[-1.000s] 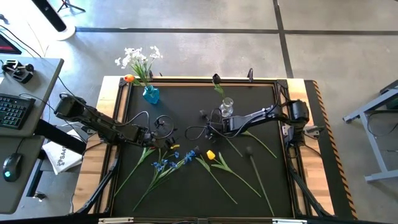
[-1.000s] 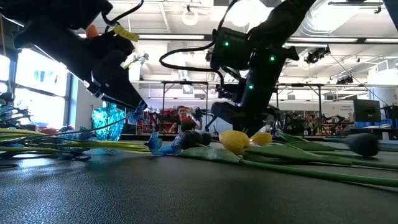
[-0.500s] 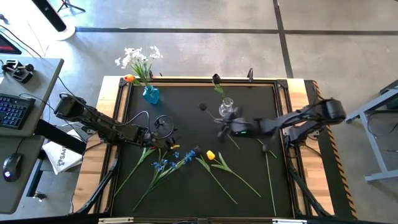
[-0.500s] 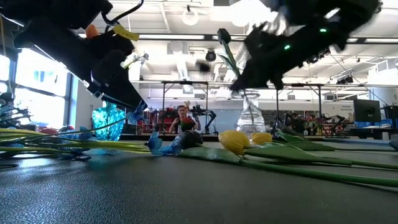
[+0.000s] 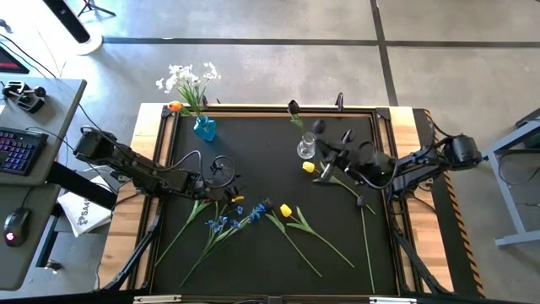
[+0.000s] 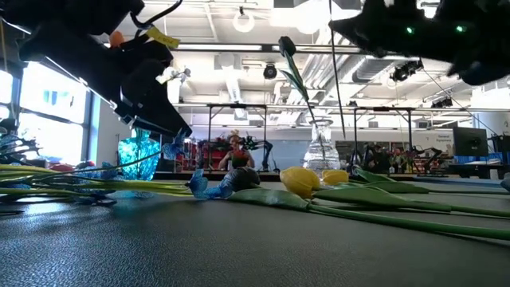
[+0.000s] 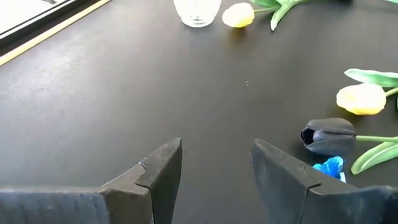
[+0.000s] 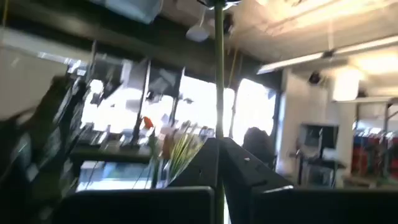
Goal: Sort flowers into vase by color
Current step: Put the black flower into the transparent vase
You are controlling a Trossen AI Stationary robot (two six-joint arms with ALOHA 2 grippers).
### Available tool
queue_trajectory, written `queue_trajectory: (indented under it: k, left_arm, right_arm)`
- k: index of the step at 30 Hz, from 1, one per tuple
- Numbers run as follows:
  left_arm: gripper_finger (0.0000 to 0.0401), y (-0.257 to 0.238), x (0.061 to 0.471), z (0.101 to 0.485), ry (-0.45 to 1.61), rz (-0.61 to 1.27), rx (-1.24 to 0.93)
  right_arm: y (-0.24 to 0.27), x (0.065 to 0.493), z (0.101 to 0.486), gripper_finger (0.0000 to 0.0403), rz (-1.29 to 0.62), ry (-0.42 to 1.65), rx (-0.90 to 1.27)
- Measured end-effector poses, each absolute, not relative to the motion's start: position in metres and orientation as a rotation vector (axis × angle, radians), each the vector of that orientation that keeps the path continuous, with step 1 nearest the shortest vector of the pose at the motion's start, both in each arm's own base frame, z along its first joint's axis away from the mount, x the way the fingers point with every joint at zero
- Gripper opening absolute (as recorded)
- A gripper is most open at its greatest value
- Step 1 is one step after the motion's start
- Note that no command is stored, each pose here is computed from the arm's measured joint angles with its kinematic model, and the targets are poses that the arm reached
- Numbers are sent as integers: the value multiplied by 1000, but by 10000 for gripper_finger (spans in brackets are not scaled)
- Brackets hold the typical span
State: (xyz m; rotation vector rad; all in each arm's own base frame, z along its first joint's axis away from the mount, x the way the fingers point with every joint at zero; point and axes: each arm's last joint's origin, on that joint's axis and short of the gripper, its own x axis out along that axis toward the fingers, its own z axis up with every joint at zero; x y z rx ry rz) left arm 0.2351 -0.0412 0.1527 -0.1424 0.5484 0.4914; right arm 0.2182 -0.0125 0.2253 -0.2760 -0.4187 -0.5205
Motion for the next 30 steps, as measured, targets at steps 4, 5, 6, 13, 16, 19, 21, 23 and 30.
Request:
queue_trajectory:
  k: [4, 5, 6, 13, 16, 19, 21, 23, 30]
  left_arm:
    - [179, -41, 236, 153, 541, 488, -140]
    - [179, -41, 236, 153, 541, 488, -140]
    - [179, -41, 236, 153, 540, 488, -140]
    - [179, -41, 236, 153, 543, 485, -138]
    - [179, -41, 236, 153, 543, 484, -138]
    - [179, -41, 236, 153, 543, 484, -138]
    - [179, -41, 236, 153, 543, 484, -138]
    - [179, -41, 236, 153, 543, 484, -138]
    - [179, -41, 236, 153, 544, 484, -138]
  right_arm:
    - [-26, 226, 242, 1, -542, -475, -347]
    - [-29, 227, 247, 1, -557, -492, -350]
    - [-34, 228, 250, 1, -576, -502, -352]
    - [-61, 228, 258, 1, -669, -519, -327]
    - [-71, 229, 253, 0, -633, -510, -278]
    - [-77, 234, 244, 0, -608, -472, -250]
    - [-79, 237, 238, 0, -608, -451, -241]
    - [-81, 239, 233, 0, -609, -429, -240]
    - [-83, 245, 222, 0, -615, -377, -211]
